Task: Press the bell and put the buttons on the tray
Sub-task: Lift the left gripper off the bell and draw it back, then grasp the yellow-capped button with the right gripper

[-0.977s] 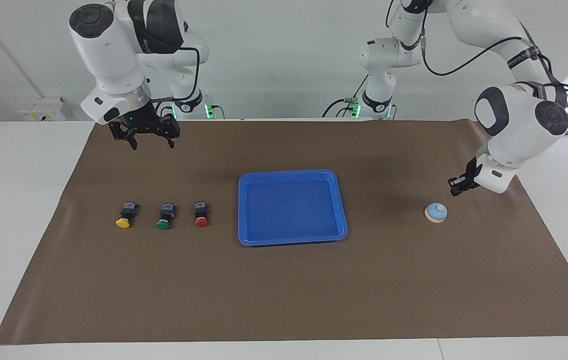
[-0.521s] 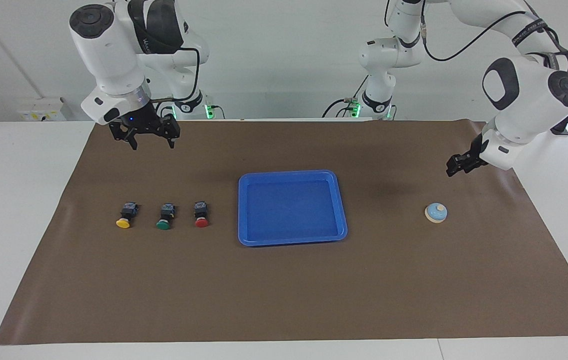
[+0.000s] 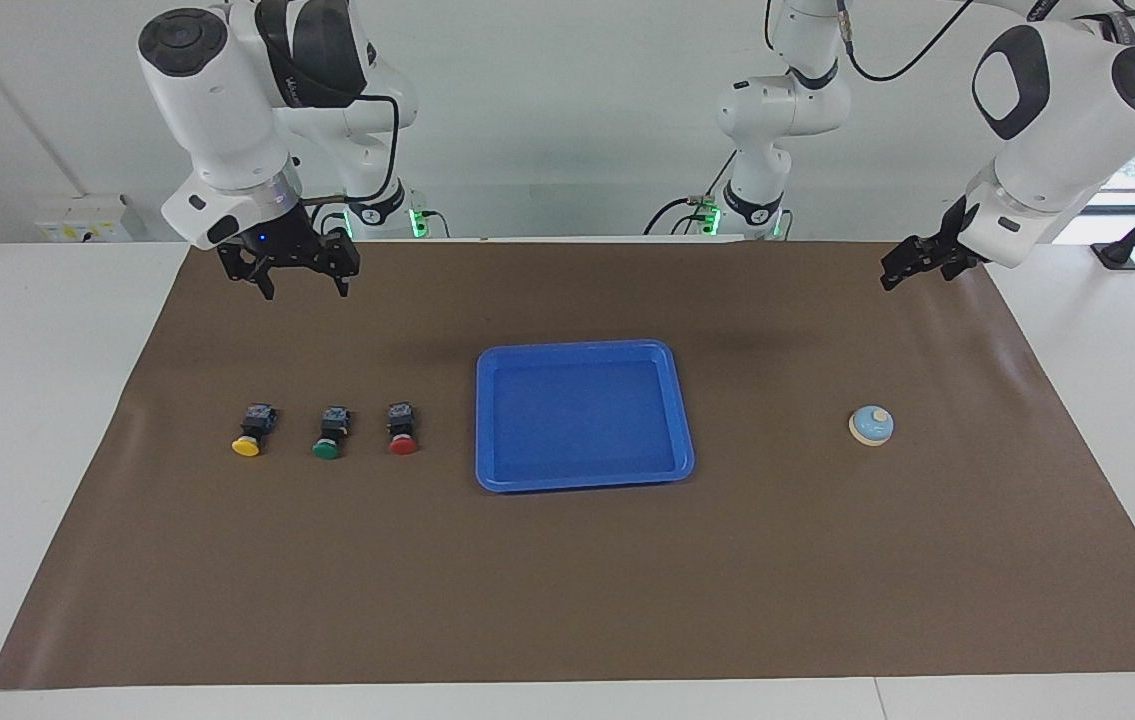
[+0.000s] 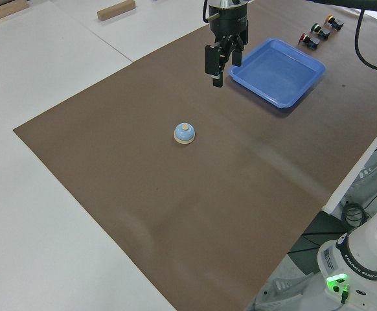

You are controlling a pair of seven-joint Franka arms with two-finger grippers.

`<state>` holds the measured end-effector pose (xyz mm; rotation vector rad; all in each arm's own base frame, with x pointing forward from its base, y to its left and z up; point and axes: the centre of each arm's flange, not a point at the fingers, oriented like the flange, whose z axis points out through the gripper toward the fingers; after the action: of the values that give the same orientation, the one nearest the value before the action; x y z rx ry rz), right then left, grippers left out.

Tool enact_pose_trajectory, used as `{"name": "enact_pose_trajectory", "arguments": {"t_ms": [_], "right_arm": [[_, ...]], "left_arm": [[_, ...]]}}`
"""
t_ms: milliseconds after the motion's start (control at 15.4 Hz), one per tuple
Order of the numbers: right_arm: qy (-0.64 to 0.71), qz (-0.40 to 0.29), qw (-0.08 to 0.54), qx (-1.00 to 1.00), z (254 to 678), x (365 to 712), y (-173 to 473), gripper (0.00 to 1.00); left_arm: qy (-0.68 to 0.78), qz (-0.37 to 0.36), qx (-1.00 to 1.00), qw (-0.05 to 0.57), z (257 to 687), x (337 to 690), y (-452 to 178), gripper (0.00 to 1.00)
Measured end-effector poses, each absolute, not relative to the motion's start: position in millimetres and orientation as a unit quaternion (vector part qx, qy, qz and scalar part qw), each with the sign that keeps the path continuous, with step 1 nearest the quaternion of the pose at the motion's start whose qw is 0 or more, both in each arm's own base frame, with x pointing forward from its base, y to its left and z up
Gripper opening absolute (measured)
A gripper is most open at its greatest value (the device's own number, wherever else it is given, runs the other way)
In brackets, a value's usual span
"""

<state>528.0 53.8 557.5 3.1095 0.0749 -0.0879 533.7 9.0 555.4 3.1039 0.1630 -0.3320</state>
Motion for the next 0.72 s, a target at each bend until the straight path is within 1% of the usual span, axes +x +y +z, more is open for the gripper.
{"name": "enact_pose_trajectory", "arguments": {"t_ms": [260, 456, 586, 716], "right_arm": [[0.017, -0.029, 0.015, 0.999, 556, 529, 46, 1.0], [-0.009, -0.017, 0.013, 1.0, 545, 539, 16, 1.0], [-0.024, -0.009, 0.012, 1.0, 521, 556, -5, 1.0], [-0.037, -0.008, 0.011, 0.999, 485, 575, -22, 1.0]], "left_arm": [[0.052, -0.101, 0.994, 0.008, 559, 534, 9, 1.0], [0.052, -0.092, 0.994, 0.008, 563, 535, 9, 1.0], [0.052, -0.09, 0.995, 0.008, 563, 536, 9, 1.0], [0.052, -0.09, 0.995, 0.008, 563, 536, 9, 1.0]]}}
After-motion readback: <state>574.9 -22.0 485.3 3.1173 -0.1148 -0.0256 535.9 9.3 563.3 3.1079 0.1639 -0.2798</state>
